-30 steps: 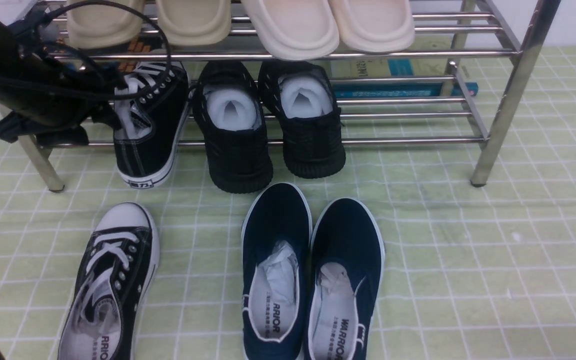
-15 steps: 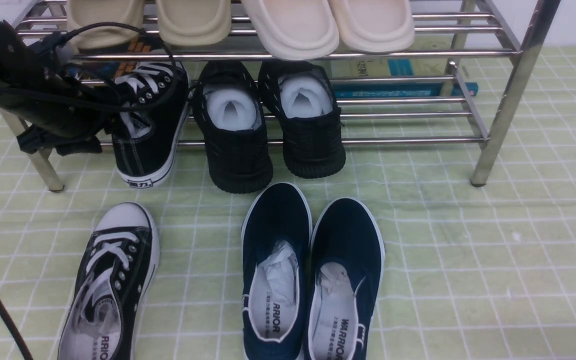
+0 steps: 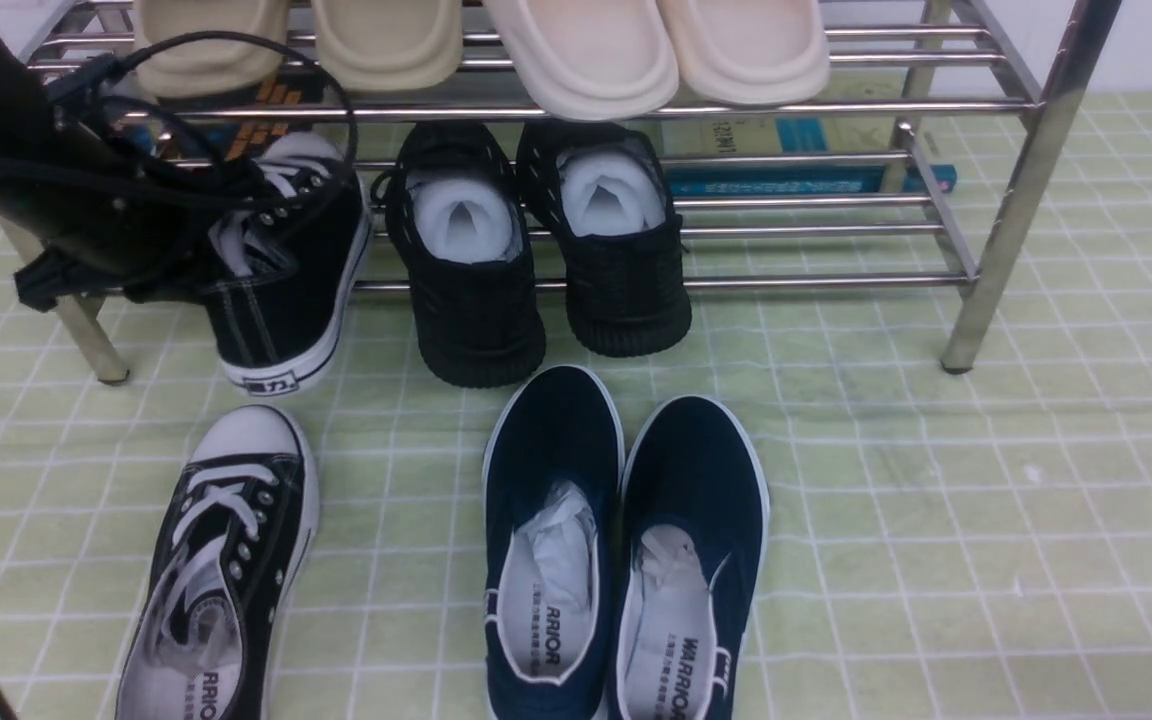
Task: Take the shoes off the shelf with your hand from the green coffee tablecloth.
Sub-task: 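Set the held shoe down on the floor in front of the rack with the left gripper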
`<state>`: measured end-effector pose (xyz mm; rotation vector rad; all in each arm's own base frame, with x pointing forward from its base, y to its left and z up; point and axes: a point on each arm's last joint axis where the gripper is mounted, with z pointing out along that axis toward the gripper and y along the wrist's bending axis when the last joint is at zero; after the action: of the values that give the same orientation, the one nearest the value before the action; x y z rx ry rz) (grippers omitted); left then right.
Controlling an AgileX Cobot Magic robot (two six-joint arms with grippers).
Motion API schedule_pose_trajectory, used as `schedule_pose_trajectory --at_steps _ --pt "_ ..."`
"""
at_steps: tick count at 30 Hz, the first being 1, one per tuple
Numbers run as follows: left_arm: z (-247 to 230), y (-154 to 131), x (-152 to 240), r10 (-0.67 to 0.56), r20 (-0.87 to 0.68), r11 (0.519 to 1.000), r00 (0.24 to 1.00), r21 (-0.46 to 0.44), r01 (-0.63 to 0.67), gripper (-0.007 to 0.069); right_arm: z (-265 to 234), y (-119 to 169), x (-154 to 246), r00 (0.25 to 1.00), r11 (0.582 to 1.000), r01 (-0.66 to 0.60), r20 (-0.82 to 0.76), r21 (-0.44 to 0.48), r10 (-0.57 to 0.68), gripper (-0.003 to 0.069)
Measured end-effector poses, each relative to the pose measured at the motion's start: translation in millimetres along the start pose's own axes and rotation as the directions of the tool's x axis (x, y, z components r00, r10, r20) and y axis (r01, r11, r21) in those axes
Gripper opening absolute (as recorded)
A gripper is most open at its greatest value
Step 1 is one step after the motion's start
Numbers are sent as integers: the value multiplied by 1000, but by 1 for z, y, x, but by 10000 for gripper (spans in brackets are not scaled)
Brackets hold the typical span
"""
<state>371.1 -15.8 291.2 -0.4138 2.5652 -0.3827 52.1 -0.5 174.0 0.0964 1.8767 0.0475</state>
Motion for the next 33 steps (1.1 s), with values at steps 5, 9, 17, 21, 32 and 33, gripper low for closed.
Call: schedule_pose_trajectory --at_steps 5,9,17,21,32,33 --pt "-54 -7 15 37 -26 999 999 5 -37 8 0 0 0 1000 1000 0 0 0 0 239" --pt "-86 -9 28 57 -59 998 997 6 -57 8 0 0 0 1000 1000 0 0 0 0 239" --pt "-123 -5 62 45 -136 999 990 -4 -46 8 0 0 0 1000 1000 0 0 0 0 239" --pt "-122 -3 92 45 -179 999 983 -15 -49 8 0 0 0 1000 1000 0 0 0 0 239" --pt "-83 -37 152 45 -111 993 993 -107 -57 11 0 0 0 1000 1000 0 0 0 0 239" --pt "-82 -40 152 45 -90 992 995 -117 -55 11 0 0 0 1000 1000 0 0 0 0 239"
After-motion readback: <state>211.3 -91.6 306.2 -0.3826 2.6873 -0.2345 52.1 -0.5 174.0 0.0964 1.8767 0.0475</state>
